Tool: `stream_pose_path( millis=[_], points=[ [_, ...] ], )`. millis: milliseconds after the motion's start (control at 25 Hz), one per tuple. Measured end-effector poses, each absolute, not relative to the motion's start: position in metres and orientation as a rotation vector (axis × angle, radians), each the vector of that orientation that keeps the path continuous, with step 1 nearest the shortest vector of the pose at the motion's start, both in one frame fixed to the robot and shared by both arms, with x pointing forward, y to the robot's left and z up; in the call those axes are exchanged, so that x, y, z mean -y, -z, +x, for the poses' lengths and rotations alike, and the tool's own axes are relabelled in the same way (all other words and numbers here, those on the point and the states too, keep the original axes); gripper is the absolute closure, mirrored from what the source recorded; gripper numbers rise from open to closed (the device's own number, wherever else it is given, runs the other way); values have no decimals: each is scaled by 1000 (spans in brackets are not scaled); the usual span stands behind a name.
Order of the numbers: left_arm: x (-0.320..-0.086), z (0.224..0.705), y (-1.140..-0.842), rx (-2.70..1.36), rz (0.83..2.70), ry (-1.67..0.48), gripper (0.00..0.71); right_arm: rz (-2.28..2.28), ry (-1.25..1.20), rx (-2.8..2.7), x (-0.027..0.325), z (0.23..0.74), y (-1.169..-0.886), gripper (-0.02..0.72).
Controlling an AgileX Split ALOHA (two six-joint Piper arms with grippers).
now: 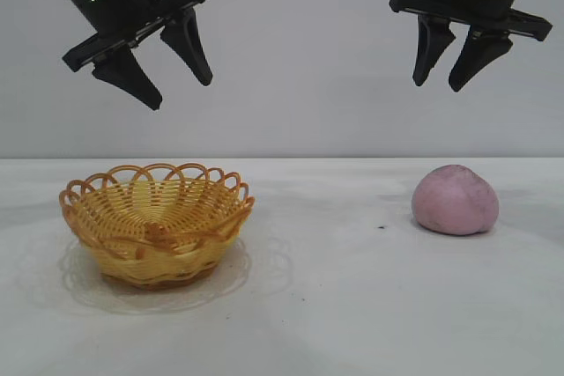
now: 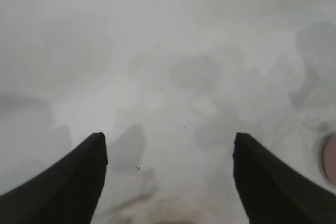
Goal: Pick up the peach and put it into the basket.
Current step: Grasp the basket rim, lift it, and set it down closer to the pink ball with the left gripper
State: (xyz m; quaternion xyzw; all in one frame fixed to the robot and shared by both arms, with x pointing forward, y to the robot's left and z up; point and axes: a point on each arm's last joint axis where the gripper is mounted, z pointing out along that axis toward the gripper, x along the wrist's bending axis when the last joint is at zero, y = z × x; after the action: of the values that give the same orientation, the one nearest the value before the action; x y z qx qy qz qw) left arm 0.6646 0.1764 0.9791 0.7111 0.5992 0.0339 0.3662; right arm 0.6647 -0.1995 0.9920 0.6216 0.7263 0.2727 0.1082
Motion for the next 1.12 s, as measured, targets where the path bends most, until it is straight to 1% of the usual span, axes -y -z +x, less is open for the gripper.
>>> stream_pose_path(
  millis=[280, 360, 440, 560, 720, 840, 960, 1080, 1120],
  points=[
    [-176, 665, -979, -1540, 1828, -87, 254, 1829, -802, -2137, 200, 665, -992, 407],
    [-176, 664, -979, -1527, 1857, -82, 254, 1829, -802, -2137, 200, 665, -992, 407],
    [-176, 663, -983, -1482, 1929, -84, 254, 1830, -801, -2139, 200, 665, -992, 407],
    [-179, 663, -995, -1379, 2107, -121, 254, 1830, -801, -2139, 200, 665, -992, 407],
    [-185, 663, -1016, -1265, 2327, -150, 254, 1831, -799, -2140, 200, 664, -992, 407],
    [-187, 658, -1030, -1149, 2472, -113, 254, 1832, -796, -2144, 200, 664, -992, 407],
    [-185, 650, -1035, -995, 2600, -54, 254, 1837, -790, -2151, 199, 663, -991, 407],
    [-174, 646, -1036, -878, 2661, -50, 254, 1837, -782, -2161, 199, 662, -991, 407],
    [-168, 644, -1035, -844, 2687, -56, 305, 1837, -777, -2164, 199, 662, -990, 407]
  ],
)
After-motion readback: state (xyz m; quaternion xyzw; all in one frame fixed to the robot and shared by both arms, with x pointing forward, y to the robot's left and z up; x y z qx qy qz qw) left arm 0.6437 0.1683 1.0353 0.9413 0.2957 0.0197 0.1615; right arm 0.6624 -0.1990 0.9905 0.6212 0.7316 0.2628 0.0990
